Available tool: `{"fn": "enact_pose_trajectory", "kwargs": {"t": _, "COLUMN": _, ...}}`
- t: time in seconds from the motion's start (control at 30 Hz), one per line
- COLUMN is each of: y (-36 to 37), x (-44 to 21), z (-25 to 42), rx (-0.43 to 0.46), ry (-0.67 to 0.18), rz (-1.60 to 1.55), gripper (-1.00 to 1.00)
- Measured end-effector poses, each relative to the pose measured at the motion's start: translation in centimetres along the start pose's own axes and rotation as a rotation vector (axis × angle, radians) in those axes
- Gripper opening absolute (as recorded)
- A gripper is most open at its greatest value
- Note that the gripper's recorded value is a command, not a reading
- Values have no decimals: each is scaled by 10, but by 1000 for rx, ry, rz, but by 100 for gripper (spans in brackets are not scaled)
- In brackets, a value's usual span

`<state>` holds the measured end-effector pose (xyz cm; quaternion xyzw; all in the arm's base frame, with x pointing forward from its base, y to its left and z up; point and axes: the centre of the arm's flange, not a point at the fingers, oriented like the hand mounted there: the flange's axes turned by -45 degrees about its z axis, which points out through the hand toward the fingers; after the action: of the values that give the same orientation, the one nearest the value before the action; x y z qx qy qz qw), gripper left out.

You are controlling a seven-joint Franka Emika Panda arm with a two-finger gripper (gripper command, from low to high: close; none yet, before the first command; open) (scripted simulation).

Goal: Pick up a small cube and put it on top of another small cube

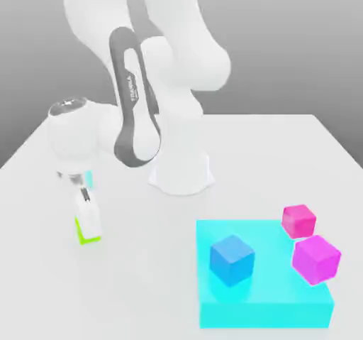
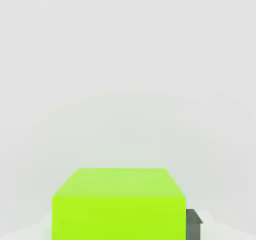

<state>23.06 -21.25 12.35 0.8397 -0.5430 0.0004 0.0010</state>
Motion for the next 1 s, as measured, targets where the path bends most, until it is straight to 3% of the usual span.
{"fn": "enact_pose_trajectory", "kwargs": {"t": 0.3, "y": 0, "x": 2, "z": -56, "rx": -1, "ry": 1, "rz": 3, "gripper": -100}}
{"fn": "enact_pose_trajectory", "kwargs": {"t": 0.47, "y": -85, "x": -12, "z": -95, "rx": 6, "ry": 4, "rz": -69, "gripper": -100}}
{"fn": "enact_pose_trajectory", "kwargs": {"t": 0.77, "y": -260, "x": -157, "z": -173, "rx": 8, "ry": 0, "rz": -249, "gripper": -100}}
{"fn": "enact_pose_trajectory", "kwargs": {"t": 0.97, "y": -284, "x": -198, "z": -132, "rx": 1, "ry": 2, "rz": -285, "gripper": -100}}
{"fn": "enact_pose_trajectory", "kwargs": {"t": 1.0, "y": -283, "x": -199, "z": -125, "rx": 2, "ry": 1, "rz": -286, "gripper": 100}}
